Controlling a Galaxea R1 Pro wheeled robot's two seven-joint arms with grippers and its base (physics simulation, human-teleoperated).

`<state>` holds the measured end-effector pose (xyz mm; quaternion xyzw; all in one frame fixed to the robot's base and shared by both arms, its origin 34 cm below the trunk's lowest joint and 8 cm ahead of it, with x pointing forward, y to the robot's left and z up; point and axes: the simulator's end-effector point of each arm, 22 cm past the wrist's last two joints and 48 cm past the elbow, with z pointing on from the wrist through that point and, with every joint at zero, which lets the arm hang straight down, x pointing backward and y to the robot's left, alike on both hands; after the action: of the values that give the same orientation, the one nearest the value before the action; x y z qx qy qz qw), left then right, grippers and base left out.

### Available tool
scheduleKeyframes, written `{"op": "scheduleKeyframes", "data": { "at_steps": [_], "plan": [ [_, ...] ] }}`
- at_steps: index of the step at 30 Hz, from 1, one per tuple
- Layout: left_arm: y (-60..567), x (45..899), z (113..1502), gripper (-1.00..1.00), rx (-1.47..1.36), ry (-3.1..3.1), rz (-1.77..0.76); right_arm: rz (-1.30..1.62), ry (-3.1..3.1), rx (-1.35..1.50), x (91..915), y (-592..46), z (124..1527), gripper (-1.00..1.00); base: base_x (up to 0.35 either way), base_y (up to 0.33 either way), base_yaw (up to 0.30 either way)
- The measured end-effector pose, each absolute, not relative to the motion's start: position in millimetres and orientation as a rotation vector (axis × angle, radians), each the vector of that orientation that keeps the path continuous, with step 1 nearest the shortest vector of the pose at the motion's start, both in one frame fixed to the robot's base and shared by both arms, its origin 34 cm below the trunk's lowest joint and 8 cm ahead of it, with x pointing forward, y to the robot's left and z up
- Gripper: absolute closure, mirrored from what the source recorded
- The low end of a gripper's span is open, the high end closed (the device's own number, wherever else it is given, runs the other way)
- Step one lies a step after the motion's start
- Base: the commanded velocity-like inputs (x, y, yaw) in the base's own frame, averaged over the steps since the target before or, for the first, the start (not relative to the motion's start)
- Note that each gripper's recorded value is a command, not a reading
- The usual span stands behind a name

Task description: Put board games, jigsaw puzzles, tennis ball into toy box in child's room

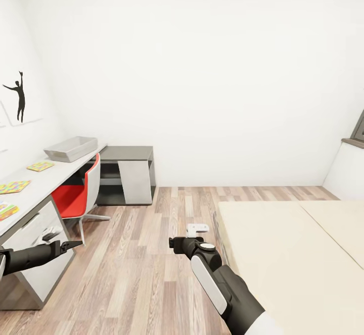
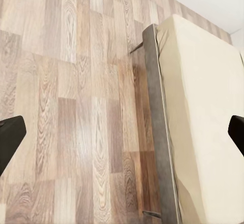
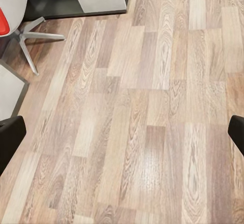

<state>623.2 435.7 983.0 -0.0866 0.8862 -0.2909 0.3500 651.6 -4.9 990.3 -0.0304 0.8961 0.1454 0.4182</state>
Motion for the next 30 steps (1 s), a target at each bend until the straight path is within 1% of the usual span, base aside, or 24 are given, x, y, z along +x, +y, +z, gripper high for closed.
{"op": "scheduleKeyframes", "data": {
  "at_steps": [24,30],
  "plan": [
    [435.7,623.2,982.9,-1.00,-0.225,2.296,-0.754,0.365,2.247,-0.077,651.7,-4.9,990.6,-1.00,-0.009,0.000,0.000],
    [435.0,623.2,982.7,-1.00,-0.226,2.296,-0.756,0.365,2.248,-0.077,651.6,-4.9,990.3,-1.00,0.000,-0.132,0.000]
  ]
}}
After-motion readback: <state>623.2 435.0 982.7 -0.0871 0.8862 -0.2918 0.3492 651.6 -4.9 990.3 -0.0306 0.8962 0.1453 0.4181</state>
